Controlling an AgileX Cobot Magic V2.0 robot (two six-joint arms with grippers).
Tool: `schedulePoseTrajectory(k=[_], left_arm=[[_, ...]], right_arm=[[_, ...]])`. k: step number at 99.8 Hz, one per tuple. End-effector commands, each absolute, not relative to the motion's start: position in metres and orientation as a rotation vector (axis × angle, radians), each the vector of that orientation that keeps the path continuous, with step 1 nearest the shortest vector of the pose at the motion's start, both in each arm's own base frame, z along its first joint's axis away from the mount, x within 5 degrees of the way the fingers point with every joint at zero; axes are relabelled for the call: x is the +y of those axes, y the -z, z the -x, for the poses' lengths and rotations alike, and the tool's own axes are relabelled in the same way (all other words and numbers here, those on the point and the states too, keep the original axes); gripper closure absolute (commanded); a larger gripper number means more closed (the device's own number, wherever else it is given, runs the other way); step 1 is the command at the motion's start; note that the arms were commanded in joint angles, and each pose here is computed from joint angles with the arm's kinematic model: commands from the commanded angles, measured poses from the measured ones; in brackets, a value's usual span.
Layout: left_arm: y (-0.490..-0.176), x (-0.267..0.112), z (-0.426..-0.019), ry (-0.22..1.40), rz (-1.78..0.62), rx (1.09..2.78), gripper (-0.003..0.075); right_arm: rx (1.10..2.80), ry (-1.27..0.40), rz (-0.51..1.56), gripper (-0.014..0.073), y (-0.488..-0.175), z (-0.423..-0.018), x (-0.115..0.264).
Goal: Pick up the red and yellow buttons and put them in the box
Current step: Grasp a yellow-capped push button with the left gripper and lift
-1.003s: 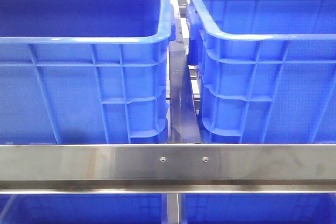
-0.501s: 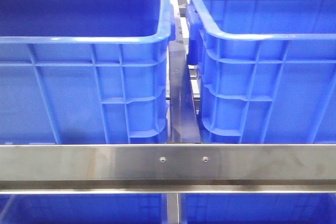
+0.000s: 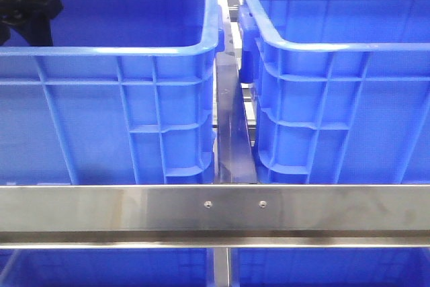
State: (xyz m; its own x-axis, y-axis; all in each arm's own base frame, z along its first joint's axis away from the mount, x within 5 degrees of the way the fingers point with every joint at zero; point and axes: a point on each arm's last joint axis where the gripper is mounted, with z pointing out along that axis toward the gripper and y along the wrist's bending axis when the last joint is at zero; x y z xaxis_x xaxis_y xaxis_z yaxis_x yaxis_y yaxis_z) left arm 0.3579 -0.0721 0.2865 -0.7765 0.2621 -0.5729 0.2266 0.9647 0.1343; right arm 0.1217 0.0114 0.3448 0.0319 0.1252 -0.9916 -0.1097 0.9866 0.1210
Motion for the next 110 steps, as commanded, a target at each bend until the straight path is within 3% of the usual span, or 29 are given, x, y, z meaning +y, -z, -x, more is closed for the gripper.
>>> schedulePoseTrajectory(k=[1,89,101,110], left_arm=[[-0.31,-0.069,-0.362,-0.068,-0.319,2.371,0.0309],[-0.261,-0.062,-0.392,-0.062,-0.28,2.445,0.0309],[-0.26,-0.062,-0.392,-0.063,-0.281,2.451,0.0327],[-0.26,-0.062,-0.392,-0.063,-0.281,2.451,0.0388]], right_arm=[[1.5,-0.17,-0.019,0.0662,-0.354,-0.12,0.01],[1.508,-0.155,-0.035,0.0662,-0.351,-0.122,0.008],[1.508,-0.153,-0.037,0.0662,-0.351,-0.122,0.008],[1.508,-0.153,-0.037,0.0662,-0.351,-0.122,0.008]])
